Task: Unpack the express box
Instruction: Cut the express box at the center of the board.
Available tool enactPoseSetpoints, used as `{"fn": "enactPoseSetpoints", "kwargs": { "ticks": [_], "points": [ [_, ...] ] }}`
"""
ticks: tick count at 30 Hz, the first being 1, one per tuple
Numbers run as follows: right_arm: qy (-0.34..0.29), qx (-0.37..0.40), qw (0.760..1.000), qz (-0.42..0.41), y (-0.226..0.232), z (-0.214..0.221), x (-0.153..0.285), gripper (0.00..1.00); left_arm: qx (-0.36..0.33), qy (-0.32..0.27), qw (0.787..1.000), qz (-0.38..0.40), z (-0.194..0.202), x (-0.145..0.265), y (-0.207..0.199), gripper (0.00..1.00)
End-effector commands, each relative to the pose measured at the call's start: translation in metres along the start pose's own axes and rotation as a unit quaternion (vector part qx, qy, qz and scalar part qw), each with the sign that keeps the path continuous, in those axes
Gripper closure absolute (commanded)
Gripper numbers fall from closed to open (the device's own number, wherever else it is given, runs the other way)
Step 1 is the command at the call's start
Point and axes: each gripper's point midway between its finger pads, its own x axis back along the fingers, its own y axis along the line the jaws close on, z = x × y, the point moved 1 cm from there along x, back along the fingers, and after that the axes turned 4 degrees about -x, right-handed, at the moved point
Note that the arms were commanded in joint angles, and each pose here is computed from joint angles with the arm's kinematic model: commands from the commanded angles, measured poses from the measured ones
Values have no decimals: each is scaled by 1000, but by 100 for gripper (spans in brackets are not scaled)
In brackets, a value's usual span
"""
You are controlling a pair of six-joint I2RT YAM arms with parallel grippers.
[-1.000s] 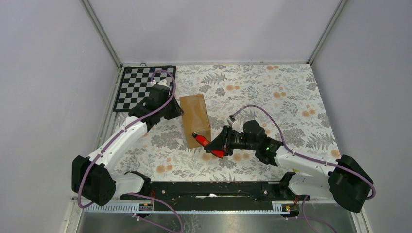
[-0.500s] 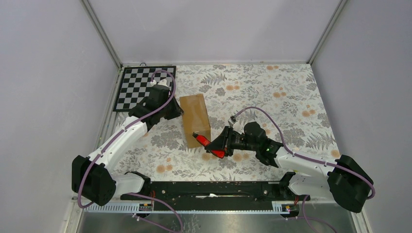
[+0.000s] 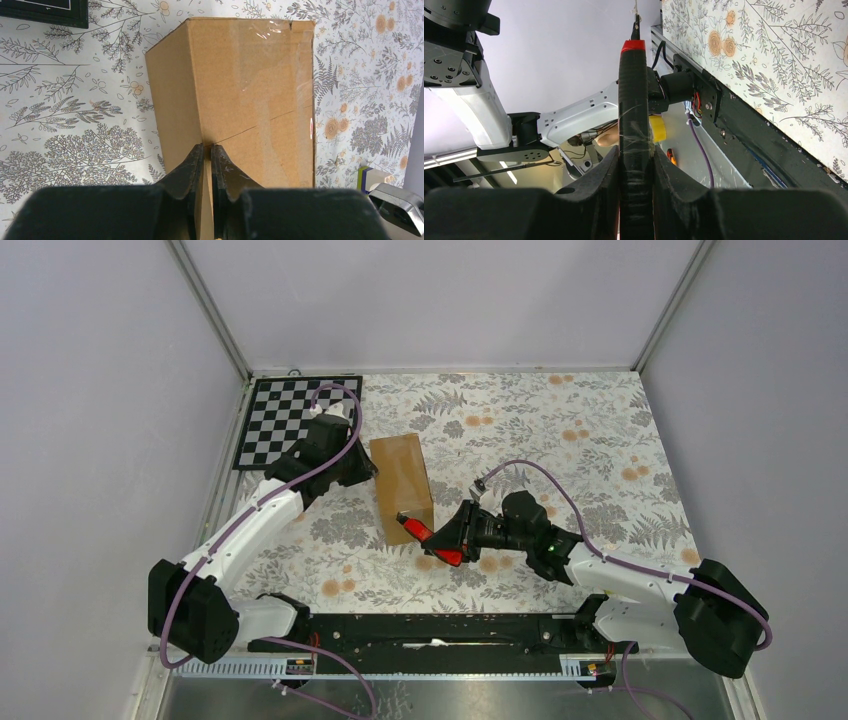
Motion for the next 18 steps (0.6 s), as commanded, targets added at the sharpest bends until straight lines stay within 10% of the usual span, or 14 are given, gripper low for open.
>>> {"fn": "enactPoseSetpoints", "kwargs": {
  "ticks": [1,18],
  "points": [
    [12,26,999,-37,22,7,2,100,-12,46,998,-31,22,-4,14,92],
    [3,19,999,-40,20,7,3,100,-12,45,998,-30,24,-2,15,92]
  ]
}}
